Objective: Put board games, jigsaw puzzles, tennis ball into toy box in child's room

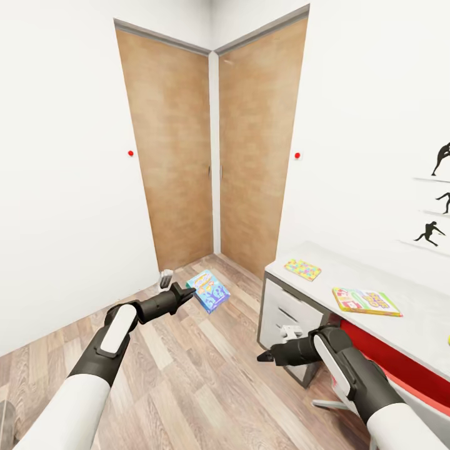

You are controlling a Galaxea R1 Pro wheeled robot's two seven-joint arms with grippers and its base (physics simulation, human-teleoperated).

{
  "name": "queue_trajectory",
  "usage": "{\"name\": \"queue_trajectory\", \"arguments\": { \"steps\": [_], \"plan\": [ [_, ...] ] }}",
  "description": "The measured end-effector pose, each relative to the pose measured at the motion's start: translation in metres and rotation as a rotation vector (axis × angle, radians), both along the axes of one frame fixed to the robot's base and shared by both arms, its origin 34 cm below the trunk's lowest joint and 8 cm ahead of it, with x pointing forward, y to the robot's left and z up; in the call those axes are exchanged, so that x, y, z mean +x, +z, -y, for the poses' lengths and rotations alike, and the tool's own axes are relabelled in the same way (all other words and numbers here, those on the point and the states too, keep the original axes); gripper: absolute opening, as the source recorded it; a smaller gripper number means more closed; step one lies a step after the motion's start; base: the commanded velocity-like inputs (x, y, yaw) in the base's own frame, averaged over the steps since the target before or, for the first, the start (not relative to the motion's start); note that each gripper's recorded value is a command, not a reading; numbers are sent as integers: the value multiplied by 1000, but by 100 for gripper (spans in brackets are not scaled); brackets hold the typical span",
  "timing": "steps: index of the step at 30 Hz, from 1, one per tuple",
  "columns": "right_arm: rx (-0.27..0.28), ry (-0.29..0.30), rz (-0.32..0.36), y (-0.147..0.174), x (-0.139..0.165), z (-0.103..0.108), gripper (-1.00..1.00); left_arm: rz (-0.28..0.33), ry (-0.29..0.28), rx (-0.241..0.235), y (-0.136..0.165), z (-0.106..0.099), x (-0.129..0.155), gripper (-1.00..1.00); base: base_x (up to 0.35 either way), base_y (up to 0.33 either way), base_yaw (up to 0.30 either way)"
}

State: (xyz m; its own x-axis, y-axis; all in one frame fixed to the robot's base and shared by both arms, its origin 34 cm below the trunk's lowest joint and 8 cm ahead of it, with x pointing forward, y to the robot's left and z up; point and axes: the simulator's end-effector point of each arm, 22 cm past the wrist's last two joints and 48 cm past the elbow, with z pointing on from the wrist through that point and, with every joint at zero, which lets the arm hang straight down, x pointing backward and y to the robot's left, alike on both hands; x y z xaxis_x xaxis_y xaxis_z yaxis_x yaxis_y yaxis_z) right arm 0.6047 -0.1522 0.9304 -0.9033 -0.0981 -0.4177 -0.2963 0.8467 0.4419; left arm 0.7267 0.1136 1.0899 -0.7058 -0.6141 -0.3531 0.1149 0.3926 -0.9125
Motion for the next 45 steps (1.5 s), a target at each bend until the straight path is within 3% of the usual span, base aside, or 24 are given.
{"name": "queue_trajectory", "arguments": {
  "steps": [10,22,25,26,27,28,29,35,45],
  "plan": [
    [3,5,19,6,2,-2,100,1,-2,3,0,1,0,-100,335,0,0],
    [17,19,99,32,6,-9,100,6,-2,5,2,1,-1,-100,339,0,-39],
    [3,21,152,48,11,1,100,19,-5,0,8,2,-1,-100,280,0,-117],
    [22,-37,248,80,13,42,100,95,-37,-65,31,12,-3,-100,129,0,-264],
    [-15,-44,355,118,20,67,100,104,-44,-79,34,14,-5,-100,103,0,-269],
    [-4,-47,374,128,15,68,100,113,-44,-58,36,13,-9,-100,83,0,-273],
    [2,-57,387,135,13,73,100,121,-49,-79,42,15,-12,-100,83,0,-273],
    [19,-91,420,150,15,88,100,135,-55,-84,46,16,-12,-100,38,0,-282],
    [25,-104,434,157,16,94,100,143,-58,-87,49,17,-13,-100,7,0,-288]
  ]
}}
